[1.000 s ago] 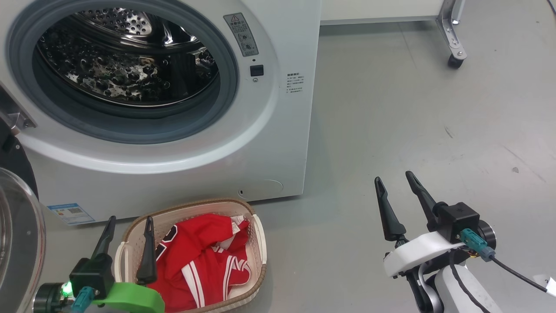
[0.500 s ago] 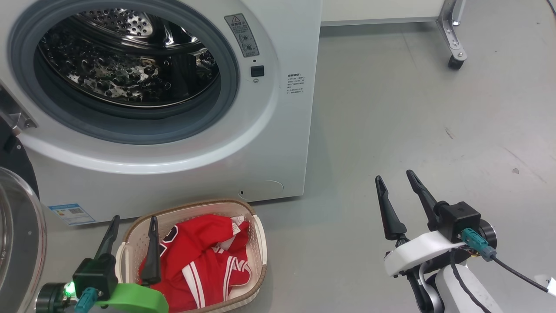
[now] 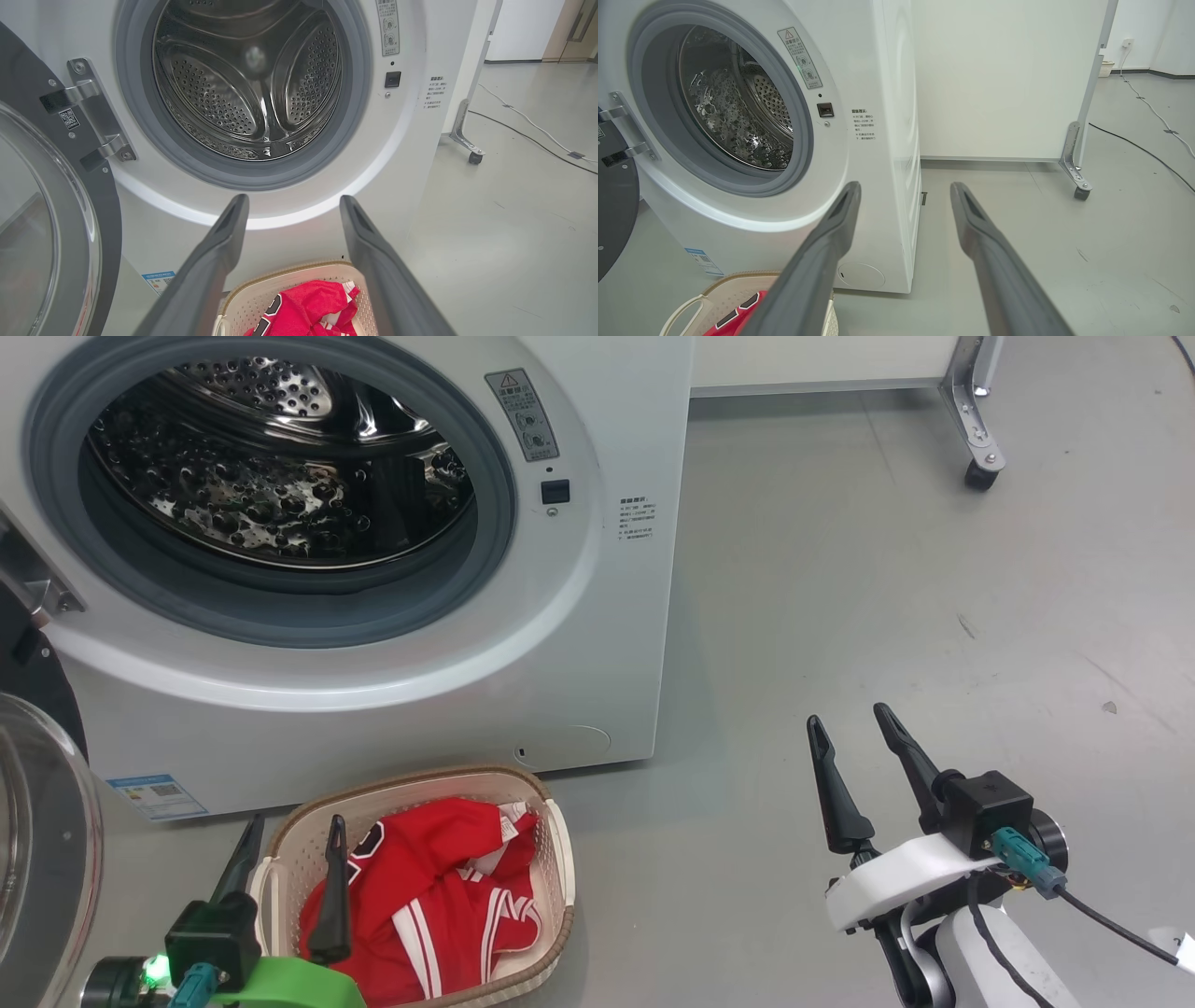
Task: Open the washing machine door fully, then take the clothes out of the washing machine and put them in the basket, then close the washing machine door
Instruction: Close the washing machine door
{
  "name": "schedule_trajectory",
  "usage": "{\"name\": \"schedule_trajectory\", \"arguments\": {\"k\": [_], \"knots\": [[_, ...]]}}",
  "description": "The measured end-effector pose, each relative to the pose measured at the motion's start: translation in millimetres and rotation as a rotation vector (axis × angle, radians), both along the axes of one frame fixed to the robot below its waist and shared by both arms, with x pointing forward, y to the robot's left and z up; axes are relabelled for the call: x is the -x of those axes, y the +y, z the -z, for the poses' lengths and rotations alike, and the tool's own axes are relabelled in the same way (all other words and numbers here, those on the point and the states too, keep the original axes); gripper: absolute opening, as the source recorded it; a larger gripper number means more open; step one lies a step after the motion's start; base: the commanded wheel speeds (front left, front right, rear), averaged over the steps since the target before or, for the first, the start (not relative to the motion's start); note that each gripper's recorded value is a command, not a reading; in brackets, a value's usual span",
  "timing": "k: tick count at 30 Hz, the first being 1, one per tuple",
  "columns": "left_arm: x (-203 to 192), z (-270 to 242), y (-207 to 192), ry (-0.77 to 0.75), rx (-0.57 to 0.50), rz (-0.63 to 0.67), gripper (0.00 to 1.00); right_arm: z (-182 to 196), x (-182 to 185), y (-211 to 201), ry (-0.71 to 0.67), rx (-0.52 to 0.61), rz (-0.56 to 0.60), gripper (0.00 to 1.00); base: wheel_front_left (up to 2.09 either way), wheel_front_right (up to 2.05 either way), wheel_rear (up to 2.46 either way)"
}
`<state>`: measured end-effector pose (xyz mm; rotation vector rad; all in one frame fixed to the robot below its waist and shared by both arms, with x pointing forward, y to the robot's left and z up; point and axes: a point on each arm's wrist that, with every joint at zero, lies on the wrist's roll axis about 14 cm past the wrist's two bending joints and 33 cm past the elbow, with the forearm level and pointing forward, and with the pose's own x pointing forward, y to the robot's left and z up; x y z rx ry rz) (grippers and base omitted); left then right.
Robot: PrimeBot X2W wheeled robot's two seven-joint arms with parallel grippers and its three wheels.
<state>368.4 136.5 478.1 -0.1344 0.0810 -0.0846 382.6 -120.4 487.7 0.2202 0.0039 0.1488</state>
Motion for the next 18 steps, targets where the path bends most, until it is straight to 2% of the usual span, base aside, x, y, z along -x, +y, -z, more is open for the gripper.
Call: {"name": "schedule_trajectory", "arguments": {"k": [8,18], "knots": [[0.8,-3.3,0.9,-0.004,-0.001,-0.006,1.00,0.5,-0.1,0.6,0.001,-0.001,-0.001,1.00,-0.17,0.62,-0.45],[0.9,-6.8,1.3,-0.006,0.000,-0.006,1.00,0.0,-0.4,1.5,0.000,-0.003,-0.002,1.00,-0.44,1.11,-0.67]]}}
